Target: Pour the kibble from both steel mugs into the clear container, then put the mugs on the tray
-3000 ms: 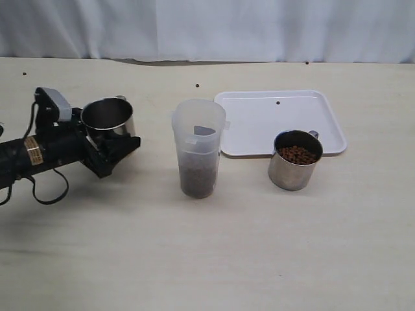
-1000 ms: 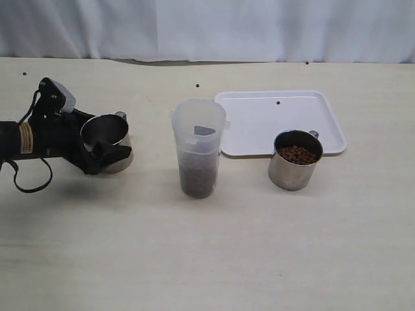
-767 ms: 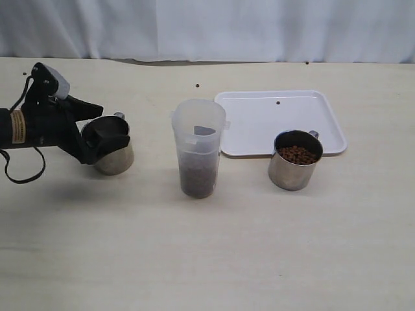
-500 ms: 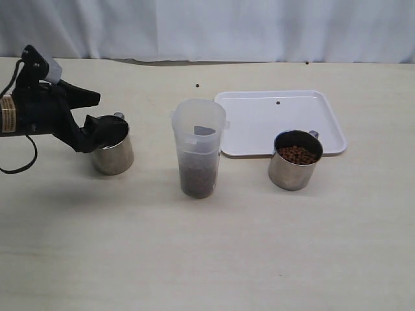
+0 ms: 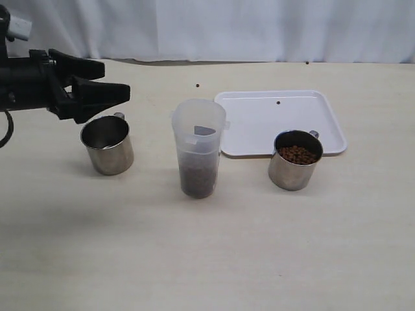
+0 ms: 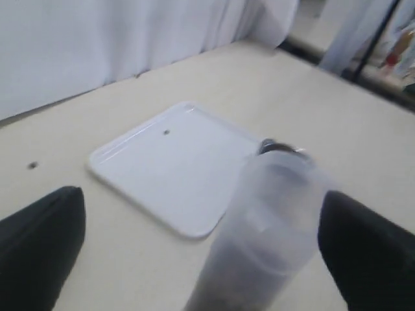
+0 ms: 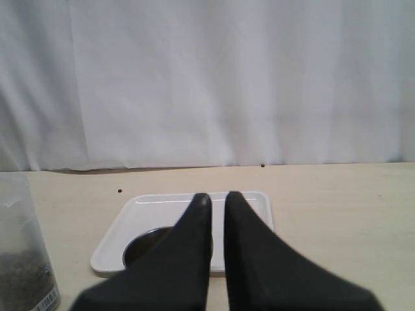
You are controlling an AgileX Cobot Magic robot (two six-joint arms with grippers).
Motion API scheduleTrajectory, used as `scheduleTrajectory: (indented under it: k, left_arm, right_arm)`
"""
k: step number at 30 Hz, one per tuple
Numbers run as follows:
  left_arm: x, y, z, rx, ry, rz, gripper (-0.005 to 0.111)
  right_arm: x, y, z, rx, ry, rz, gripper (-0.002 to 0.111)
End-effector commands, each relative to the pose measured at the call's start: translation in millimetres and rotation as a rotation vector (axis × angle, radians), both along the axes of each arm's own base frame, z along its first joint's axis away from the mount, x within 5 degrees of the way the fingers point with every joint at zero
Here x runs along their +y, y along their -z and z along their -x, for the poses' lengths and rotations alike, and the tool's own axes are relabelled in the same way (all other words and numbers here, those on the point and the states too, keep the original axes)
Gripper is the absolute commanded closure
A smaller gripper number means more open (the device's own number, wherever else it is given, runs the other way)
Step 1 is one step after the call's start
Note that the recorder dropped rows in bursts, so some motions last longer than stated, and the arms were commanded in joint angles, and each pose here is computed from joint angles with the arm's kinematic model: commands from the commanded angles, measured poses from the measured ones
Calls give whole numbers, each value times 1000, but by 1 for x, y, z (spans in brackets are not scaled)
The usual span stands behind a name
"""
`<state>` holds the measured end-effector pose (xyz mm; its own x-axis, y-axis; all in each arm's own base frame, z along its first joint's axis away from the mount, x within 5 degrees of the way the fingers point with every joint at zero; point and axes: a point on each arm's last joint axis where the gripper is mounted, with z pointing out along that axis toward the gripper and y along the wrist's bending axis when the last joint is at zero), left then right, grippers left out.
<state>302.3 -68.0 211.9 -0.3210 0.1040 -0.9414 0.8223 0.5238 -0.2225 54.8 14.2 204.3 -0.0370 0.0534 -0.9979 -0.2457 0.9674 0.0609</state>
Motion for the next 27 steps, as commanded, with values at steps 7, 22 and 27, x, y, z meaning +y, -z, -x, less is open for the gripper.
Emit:
scheduleTrajectory:
  k: [7, 22, 27]
  left_arm:
    - [19, -54, 22, -47, 3, 163, 106]
    - [74, -45, 123, -367, -850, -53, 107]
    - [72, -26, 173, -532, -968, 34, 107]
  right_arm:
    - [0, 1, 0, -3, -4, -4, 103]
    - [0, 1, 0, -3, -4, -4, 103]
    - [0, 1, 0, -3, -4, -4, 103]
